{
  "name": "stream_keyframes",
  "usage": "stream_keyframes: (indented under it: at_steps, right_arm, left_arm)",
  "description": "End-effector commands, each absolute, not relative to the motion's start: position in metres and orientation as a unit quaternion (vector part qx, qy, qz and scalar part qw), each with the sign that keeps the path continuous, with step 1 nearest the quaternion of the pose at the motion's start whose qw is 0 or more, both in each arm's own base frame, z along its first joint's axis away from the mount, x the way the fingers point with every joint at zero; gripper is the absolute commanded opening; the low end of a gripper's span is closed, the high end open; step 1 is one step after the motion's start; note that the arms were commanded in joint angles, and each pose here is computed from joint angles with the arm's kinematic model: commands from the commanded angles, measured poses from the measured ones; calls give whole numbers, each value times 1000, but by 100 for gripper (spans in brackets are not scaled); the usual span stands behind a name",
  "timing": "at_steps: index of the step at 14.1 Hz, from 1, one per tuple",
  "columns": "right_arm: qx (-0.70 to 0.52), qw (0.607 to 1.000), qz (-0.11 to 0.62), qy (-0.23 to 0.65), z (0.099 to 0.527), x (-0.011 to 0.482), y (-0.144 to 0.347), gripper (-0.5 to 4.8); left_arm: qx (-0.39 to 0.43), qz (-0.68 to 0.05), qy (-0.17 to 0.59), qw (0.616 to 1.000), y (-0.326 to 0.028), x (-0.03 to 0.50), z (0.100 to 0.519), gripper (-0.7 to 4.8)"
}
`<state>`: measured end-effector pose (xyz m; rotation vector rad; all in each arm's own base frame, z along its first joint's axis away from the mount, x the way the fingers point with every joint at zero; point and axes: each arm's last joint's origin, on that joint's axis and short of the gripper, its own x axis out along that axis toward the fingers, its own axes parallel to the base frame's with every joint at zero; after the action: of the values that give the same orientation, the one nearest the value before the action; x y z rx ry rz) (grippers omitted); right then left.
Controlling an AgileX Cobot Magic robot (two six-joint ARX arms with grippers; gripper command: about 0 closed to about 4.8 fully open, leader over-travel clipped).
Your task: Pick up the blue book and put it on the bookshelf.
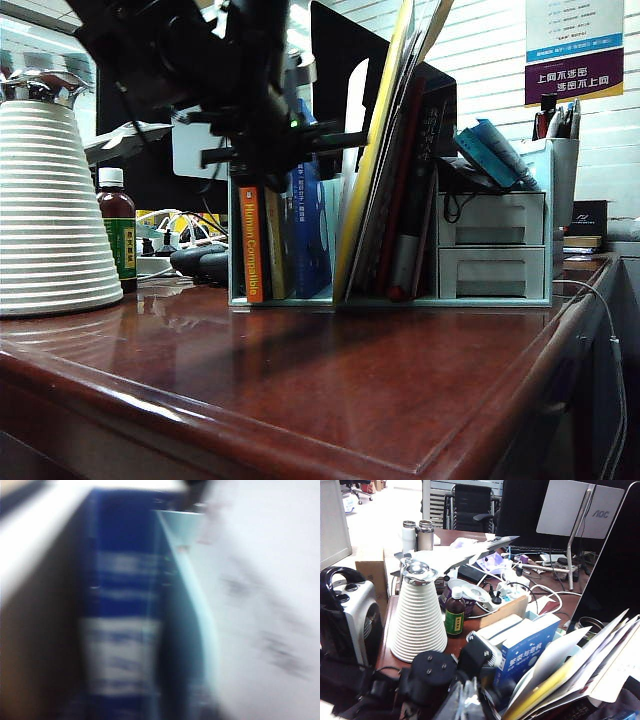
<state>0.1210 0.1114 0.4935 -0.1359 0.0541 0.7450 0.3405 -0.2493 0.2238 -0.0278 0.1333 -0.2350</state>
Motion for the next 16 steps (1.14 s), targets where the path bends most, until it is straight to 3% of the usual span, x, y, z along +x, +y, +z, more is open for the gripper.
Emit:
stream_keyframes:
  at_steps: [1, 4, 5, 6, 7, 8, 12, 16]
  right_arm:
    - [-63, 930, 362, 17, 496, 120, 110, -6]
    - [-63, 942, 330, 12, 497, 121, 109, -6]
    - [-63, 948, 311, 11, 498, 122, 108, -6]
    - [-61, 949, 309, 8, 498, 123, 108, -6]
    - [-64, 950, 307, 9, 496, 124, 109, -6]
    - [-71, 950, 302, 19, 487, 128, 113, -6]
    - [-62, 942, 325, -48, 420, 139, 125, -6]
    - [-60, 950, 302, -55, 324, 134, 119, -6]
  left_arm:
    - [-3, -132, 66, 989, -248, 331, 244, 408]
    - [10, -129, 87, 988, -234, 313, 277, 406]
    - [16, -126, 97, 987, -225, 302, 293, 349]
    - [20, -121, 102, 987, -215, 290, 309, 175]
    - [23, -101, 102, 989, -204, 278, 325, 48]
    - [23, -96, 100, 990, -194, 265, 340, -8]
    - [-6, -125, 57, 990, -154, 208, 381, -6]
    - [34, -219, 38, 974, -115, 150, 348, -6]
